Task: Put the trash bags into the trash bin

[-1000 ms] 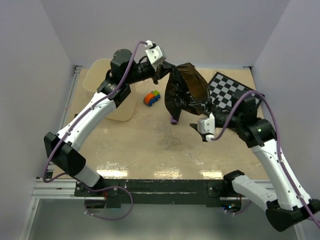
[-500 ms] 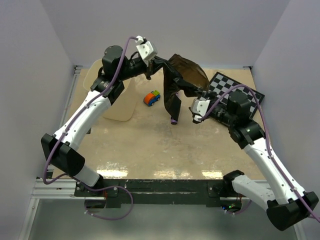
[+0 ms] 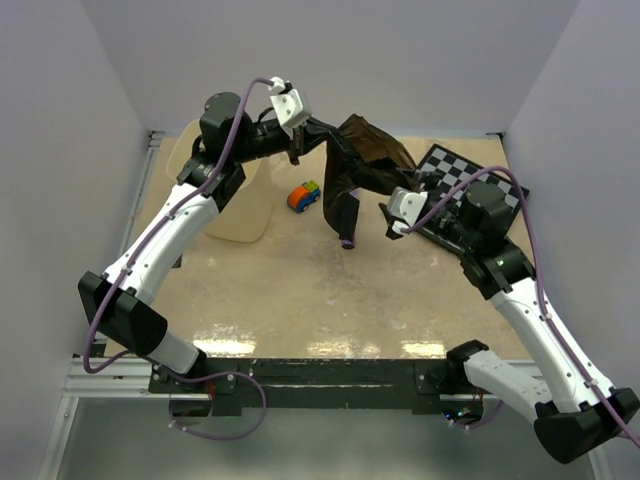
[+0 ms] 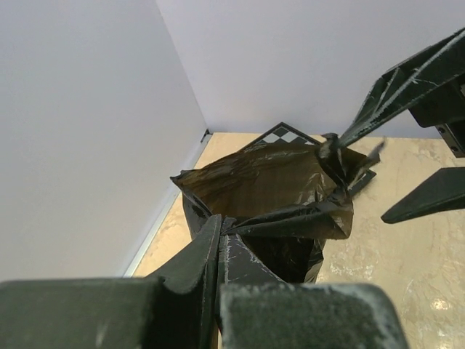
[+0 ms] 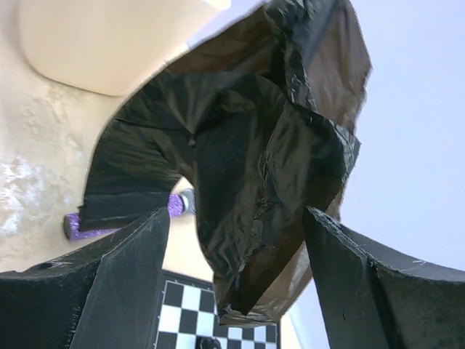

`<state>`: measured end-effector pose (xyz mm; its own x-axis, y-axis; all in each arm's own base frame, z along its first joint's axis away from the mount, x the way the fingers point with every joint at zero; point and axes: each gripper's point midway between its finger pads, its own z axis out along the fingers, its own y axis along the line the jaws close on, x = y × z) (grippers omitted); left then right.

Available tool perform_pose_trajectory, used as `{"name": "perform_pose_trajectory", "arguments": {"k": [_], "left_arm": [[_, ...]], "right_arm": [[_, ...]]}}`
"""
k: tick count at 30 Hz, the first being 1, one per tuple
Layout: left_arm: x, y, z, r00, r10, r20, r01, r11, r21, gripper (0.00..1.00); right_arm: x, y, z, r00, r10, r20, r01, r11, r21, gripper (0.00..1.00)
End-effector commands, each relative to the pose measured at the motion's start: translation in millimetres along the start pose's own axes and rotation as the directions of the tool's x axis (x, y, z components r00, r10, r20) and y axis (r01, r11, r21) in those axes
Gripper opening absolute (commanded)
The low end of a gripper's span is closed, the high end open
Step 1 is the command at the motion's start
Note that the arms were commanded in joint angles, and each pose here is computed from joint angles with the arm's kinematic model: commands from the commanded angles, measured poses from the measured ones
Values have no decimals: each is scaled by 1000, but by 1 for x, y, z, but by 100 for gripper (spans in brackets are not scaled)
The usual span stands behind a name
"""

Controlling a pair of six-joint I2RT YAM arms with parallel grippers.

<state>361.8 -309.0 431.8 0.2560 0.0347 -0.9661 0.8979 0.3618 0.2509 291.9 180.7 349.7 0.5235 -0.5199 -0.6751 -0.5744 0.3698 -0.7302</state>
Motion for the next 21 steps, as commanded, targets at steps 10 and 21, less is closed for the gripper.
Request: {"name": "perform_pose_trajectory", "arguments": {"k": [10,21], "left_arm": [[-26,1,-21,997,39,61,-40,999,13,0],[-26,-6,-21,997,30,75,-36,996,77,0]], "right_arm": [[9,-36,-6,995,89,-40,-79,973,216,80],[37,5,31,995,90,-49,-89,996,25,67]]}}
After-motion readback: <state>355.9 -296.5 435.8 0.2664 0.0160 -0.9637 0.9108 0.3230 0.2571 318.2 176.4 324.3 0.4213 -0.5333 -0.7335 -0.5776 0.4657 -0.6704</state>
